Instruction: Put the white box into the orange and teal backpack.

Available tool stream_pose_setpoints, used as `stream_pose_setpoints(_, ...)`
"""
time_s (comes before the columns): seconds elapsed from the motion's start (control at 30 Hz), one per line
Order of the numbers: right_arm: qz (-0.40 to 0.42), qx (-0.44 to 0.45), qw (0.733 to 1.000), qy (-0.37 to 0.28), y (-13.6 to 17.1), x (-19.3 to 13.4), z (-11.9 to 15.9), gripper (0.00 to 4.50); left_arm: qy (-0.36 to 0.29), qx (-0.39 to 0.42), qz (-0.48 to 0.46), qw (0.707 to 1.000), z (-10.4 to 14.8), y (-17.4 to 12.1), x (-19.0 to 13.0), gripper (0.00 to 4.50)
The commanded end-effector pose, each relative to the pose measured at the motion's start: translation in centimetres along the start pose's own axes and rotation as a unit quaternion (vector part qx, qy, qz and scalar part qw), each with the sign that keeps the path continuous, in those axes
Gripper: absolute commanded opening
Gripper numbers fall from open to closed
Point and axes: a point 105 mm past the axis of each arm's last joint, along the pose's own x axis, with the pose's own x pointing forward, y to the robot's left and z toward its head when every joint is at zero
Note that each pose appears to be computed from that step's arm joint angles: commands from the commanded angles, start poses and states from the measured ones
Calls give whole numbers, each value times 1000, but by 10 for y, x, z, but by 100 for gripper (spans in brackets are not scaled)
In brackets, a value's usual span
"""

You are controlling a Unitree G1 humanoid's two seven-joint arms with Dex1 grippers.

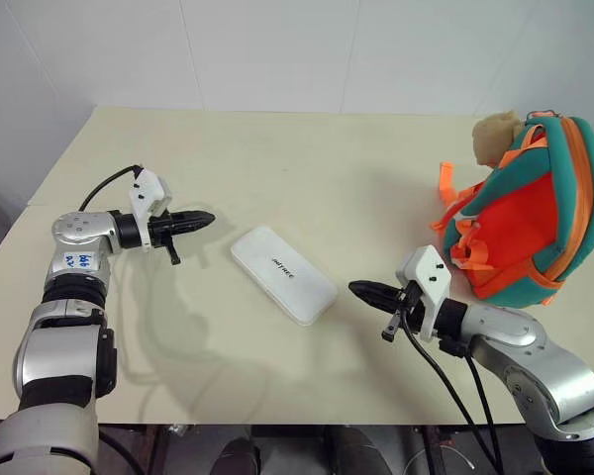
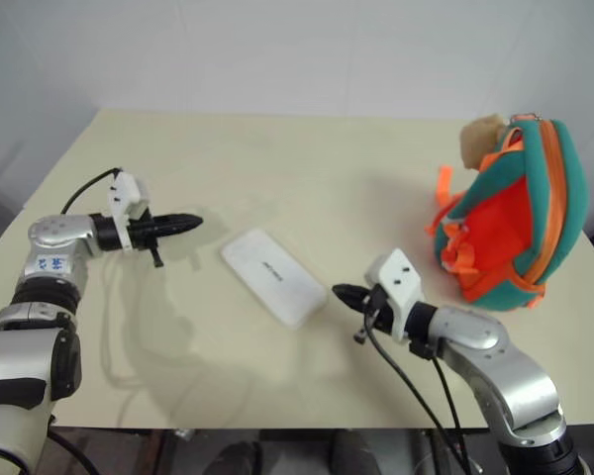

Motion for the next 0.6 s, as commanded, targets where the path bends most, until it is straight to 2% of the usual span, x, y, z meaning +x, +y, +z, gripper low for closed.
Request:
stream_pose_setpoints(0.03, -16, -10, 1000, 15, 3, 4, -5, 12, 9, 2, -14, 1000, 5, -1, 10, 0)
stream_pose_setpoints(0.37, -36, -10, 998, 57, 10, 17, -22, 12, 52, -9, 18, 998, -7, 3, 24, 0)
stream_pose_setpoints(0.6, -25, -14, 998, 62, 18, 22, -25, 12, 88, -2, 26, 996, -21, -2, 35, 0)
